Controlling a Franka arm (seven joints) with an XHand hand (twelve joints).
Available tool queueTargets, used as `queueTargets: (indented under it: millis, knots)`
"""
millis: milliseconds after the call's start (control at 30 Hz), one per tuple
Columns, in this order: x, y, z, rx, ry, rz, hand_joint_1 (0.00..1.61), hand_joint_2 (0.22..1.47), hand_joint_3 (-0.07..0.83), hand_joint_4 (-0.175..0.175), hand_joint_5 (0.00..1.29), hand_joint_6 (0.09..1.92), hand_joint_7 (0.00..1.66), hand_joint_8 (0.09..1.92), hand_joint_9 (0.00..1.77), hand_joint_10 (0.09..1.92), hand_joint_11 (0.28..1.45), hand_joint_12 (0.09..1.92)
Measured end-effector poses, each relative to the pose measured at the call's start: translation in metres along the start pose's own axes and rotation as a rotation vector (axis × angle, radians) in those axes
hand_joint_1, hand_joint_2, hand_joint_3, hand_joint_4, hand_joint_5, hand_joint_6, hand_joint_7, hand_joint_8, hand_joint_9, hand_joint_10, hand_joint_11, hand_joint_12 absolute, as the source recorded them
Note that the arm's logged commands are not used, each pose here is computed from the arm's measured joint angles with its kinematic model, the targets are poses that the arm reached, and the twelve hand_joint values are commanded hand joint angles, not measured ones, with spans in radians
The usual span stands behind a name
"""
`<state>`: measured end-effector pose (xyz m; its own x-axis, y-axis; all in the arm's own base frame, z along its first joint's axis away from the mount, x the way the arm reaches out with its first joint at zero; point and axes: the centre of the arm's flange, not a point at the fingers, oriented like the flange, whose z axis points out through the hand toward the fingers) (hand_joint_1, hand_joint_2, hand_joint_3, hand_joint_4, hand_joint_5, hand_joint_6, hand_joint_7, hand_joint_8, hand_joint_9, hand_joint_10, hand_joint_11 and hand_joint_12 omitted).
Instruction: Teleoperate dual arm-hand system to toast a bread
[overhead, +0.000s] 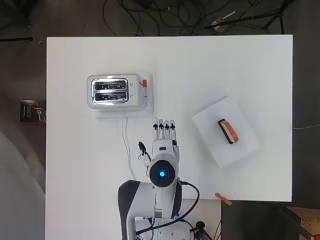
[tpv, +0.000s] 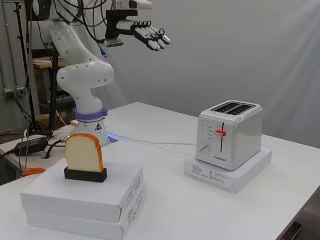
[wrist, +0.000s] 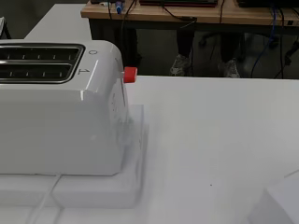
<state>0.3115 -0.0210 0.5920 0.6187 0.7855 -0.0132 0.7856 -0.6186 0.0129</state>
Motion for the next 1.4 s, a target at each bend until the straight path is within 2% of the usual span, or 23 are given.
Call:
queueTargets:
  millis: [100, 167, 200, 333, 500, 567, 667, 867, 1000, 1100, 1267, 1400]
  knots:
    - [-0.05, 0.041, 0.001, 0.015, -0.004, 0.049, 0.13, 1.2, -0.001, -0.136, 0.31, 0.09, 0.49, 0.09, 0.58, 0.09, 0.49, 0.09]
    - [-0.08, 0.065, 0.005, 0.053, -0.01, 0.105, 0.09, 1.16, -0.013, -0.056, 0.31, 0.09, 0.42, 0.09, 0.52, 0.09, 0.47, 0.09]
    - [-0.09, 0.077, 0.007, 0.076, -0.019, 0.135, 0.09, 1.15, -0.015, -0.03, 0.32, 0.09, 0.4, 0.09, 0.52, 0.09, 0.48, 0.09]
    - [-0.096, 0.118, 0.022, 0.163, -0.114, 0.255, 0.08, 1.12, -0.015, 0.032, 0.31, 0.09, 0.38, 0.09, 0.53, 0.09, 0.5, 0.09]
    - [-0.102, 0.164, 0.051, 0.23, -0.233, 0.481, 0.04, 1.09, -0.007, 0.07, 0.36, 0.09, 0.44, 0.09, 0.61, 0.09, 0.56, 0.09]
    - [-0.112, 0.178, 0.059, 0.247, -0.25, 0.548, 0.05, 1.08, -0.002, 0.079, 0.4, 0.09, 0.5, 0.09, 0.69, 0.09, 0.62, 0.09]
    - [-0.127, 0.195, 0.078, 0.272, -0.267, 0.598, 0.09, 1.08, 0.003, 0.084, 0.45, 0.09, 0.55, 0.09, 0.74, 0.09, 0.64, 0.09]
    - [-0.151, 0.216, 0.119, 0.281, -0.293, 0.564, 0.19, 1.07, -0.007, 0.099, 0.51, 0.09, 0.56, 0.09, 0.67, 0.09, 0.55, 0.09]
    - [-0.162, 0.213, 0.132, 0.35, -0.202, 0.582, 0.25, 1.05, -0.009, 0.124, 0.58, 0.09, 0.54, 0.09, 0.57, 0.09, 0.48, 0.09]
    - [-0.157, 0.213, 0.14, 0.376, -0.165, 0.59, 0.27, 1.03, -0.01, 0.126, 0.57, 0.09, 0.51, 0.09, 0.51, 0.09, 0.46, 0.09]
    - [-0.165, 0.219, 0.156, 0.366, -0.236, 0.577, 0.28, 1.03, -0.006, 0.125, 0.52, 0.09, 0.43, 0.09, 0.43, 0.09, 0.43, 0.09]
    - [-0.175, 0.232, 0.174, 0.405, -0.216, 0.581, 0.29, 1.03, -0.003, 0.123, 0.44, 0.09, 0.34, 0.09, 0.35, 0.09, 0.41, 0.09]
